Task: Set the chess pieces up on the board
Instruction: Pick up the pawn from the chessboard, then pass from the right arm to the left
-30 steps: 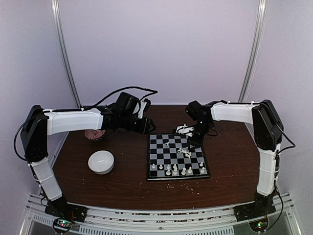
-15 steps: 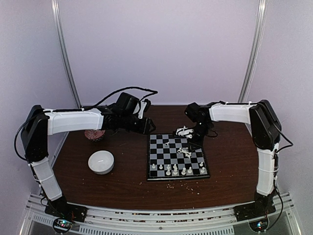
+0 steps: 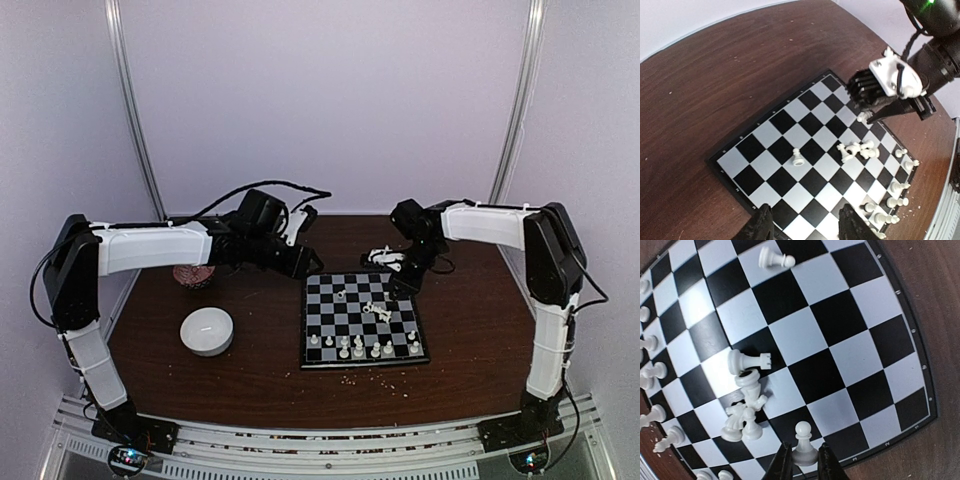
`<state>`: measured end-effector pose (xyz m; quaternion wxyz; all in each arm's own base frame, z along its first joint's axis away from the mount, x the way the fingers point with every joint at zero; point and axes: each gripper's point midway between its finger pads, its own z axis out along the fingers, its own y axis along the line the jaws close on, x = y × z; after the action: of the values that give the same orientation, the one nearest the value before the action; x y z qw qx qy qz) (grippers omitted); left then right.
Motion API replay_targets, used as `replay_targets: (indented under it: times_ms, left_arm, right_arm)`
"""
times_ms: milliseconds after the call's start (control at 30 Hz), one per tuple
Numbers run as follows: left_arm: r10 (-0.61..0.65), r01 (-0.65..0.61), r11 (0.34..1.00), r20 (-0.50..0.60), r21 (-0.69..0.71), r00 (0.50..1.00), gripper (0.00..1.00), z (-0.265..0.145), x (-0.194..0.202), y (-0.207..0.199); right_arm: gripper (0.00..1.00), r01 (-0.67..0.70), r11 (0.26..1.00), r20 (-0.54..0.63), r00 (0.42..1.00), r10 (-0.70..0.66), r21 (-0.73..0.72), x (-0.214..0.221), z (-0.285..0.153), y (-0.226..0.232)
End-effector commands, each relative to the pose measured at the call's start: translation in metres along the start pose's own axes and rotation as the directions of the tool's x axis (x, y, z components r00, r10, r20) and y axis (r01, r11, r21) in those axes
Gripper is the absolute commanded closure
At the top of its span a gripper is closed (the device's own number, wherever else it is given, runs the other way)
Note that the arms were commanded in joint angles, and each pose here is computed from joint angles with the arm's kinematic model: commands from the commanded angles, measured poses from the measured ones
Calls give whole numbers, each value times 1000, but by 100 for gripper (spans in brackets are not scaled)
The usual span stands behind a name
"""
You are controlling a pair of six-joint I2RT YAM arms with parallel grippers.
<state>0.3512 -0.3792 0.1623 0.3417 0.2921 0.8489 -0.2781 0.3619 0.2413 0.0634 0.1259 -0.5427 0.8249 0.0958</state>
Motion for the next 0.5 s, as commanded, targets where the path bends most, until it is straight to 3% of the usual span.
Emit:
replay_targets:
  times_ms: [0,133,200,333,467]
  left_arm:
    - [99,-127,963,125,236,987,55,-17,-34,-50]
    - [109,-198,841,201,503,974,58,-34,-40,-97]
    - [112,-235,788,243,569,964,60,-41,-44,-111]
    - [119,-278,731,285,623,951,61,-50,-50,-124]
    - [93,-255,702,271,664,958,60,-46,-52,-131]
  right_arm:
    - [83,-20,999,169,985,27,-44,-23,-55,21]
    - [83,30,987,338,941,26,-159,-42,-101,58]
    - [83,52,977,391,920,34,-207,-48,-117,72]
    - [82,65,964,490,868,74,-260,-58,-146,91]
    - [82,80,961,510,857,69,-265,-59,-152,99]
